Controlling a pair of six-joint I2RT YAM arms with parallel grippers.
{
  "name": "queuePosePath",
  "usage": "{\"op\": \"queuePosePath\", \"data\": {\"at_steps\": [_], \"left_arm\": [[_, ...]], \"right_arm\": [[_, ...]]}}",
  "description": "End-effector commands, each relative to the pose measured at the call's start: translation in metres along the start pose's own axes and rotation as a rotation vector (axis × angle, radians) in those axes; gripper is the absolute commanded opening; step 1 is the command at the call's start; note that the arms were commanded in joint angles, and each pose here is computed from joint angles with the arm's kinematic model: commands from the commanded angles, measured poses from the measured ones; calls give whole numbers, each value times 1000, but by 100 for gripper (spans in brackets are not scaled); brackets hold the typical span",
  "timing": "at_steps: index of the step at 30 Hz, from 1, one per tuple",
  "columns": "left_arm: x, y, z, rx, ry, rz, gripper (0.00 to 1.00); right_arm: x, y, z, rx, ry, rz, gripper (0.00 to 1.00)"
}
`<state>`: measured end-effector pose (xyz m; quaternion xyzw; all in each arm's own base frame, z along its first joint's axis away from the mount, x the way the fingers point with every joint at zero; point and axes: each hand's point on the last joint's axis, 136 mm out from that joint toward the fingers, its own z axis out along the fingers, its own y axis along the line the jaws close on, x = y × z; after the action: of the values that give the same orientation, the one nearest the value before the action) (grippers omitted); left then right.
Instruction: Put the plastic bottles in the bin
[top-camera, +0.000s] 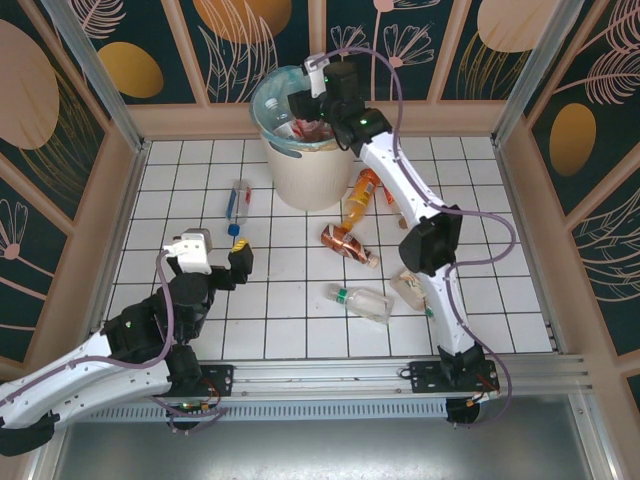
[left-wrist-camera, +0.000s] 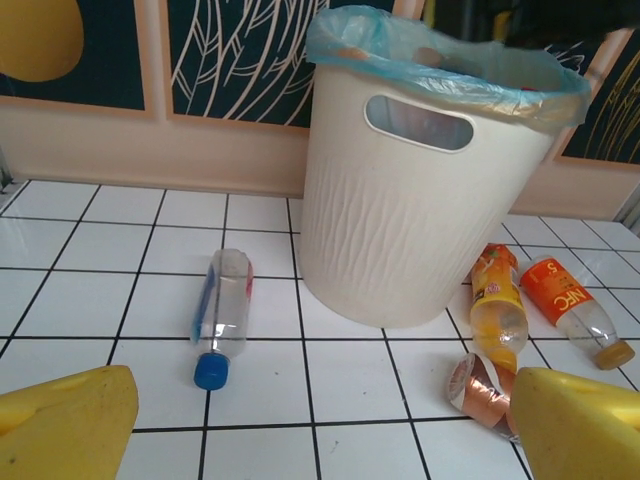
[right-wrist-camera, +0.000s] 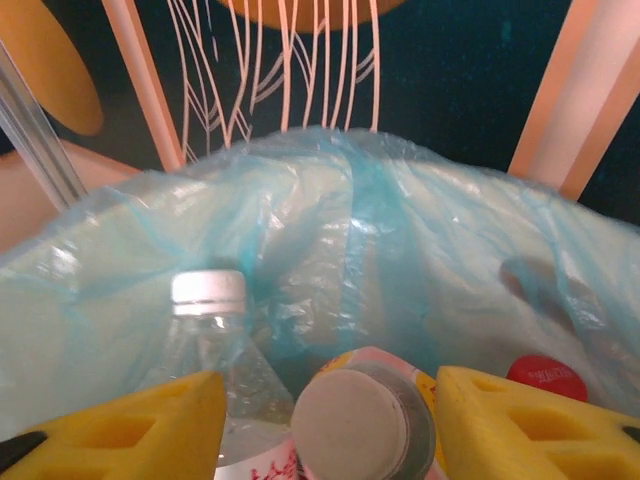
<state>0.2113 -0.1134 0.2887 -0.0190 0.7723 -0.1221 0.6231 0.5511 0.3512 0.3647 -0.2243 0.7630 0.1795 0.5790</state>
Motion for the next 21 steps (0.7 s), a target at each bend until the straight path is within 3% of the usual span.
{"op": "queuePosePath", "data": {"at_steps": [1, 6, 12, 21], "left_arm": [[-10, 6, -3, -39, -7, -52, 95], [2, -13, 5, 4, 52, -21, 93], [39, -44, 28, 39, 177, 84, 95], [89, -79, 51, 99, 305, 95, 97]], "right_arm": [[-96, 14, -97, -48, -196, 34, 62], [-78, 32, -151, -82, -163, 40, 63], [3, 43, -219, -123, -45, 51, 62], [198, 70, -269, -116, 510, 101, 62]]}}
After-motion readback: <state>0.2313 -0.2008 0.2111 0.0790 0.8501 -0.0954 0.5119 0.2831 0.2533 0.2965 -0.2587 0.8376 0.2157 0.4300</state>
